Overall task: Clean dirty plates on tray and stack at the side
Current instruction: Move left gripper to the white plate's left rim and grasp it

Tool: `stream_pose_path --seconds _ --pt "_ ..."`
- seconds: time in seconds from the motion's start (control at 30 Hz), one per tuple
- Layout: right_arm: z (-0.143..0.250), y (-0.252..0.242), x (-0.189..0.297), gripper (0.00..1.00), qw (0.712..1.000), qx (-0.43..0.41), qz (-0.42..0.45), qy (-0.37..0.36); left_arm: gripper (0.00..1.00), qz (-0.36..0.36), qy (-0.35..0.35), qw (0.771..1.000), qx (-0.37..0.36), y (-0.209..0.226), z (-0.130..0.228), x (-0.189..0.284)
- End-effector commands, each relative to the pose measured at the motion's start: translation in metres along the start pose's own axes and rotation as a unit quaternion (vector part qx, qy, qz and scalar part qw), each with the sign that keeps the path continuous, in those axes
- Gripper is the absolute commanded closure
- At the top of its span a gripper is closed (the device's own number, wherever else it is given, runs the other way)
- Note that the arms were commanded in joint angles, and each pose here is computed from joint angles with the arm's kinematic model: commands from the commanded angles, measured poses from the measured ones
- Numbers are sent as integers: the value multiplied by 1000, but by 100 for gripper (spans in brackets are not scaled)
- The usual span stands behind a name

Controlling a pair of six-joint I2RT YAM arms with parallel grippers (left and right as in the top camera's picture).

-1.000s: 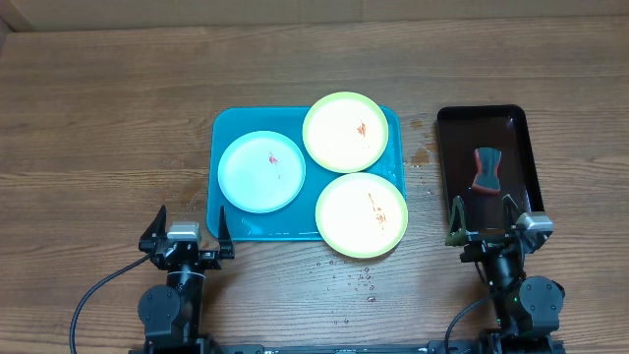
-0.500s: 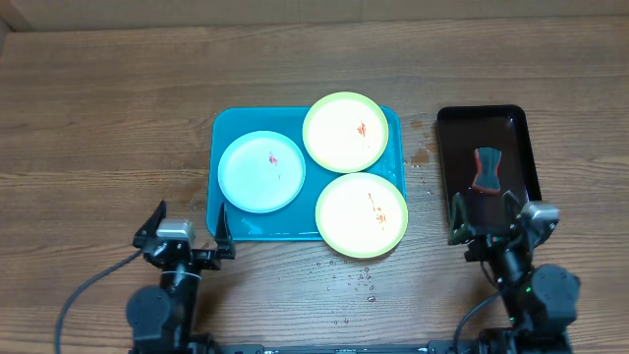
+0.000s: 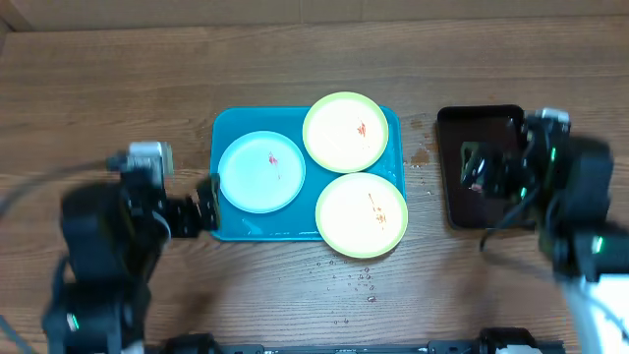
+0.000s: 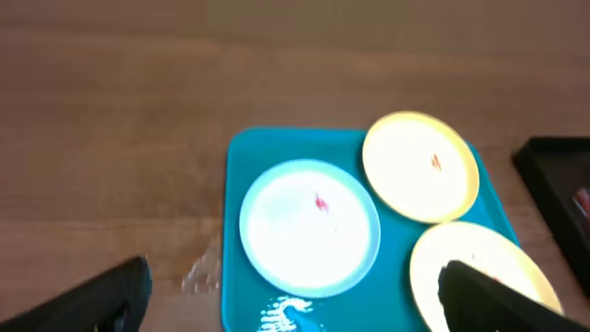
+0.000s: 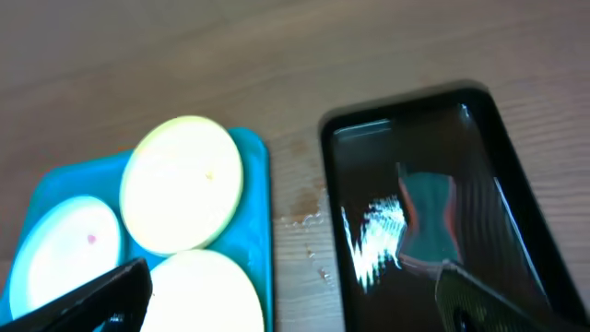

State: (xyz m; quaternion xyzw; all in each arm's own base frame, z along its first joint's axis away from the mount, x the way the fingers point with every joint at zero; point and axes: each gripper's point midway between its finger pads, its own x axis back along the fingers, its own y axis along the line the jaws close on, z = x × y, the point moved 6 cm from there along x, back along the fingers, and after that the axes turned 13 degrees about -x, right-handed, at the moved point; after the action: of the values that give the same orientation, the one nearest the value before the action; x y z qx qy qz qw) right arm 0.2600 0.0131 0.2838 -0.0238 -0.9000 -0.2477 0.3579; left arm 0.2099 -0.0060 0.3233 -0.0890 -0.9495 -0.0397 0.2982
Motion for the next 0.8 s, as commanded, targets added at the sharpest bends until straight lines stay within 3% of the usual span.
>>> stream_pose_path --seconds 0.0,0.2,0.47,0.6,0.77 --pt "-33 0 -3 0 999 -22 37 32 0 16 65 998 20 8 -23 -17" --pt "-43 -18 -35 0 990 -54 87 96 0 43 146 987 51 18 -21 -77" --pt "-37 -16 -49 0 988 -62 66 127 0 80 240 961 113 21 8 -143" --pt "-37 -16 -50 0 988 -62 66 127 23 40 326 926 188 24 39 -167" --pt "-37 -16 -50 0 988 -62 67 127 37 -38 413 887 203 28 76 -191"
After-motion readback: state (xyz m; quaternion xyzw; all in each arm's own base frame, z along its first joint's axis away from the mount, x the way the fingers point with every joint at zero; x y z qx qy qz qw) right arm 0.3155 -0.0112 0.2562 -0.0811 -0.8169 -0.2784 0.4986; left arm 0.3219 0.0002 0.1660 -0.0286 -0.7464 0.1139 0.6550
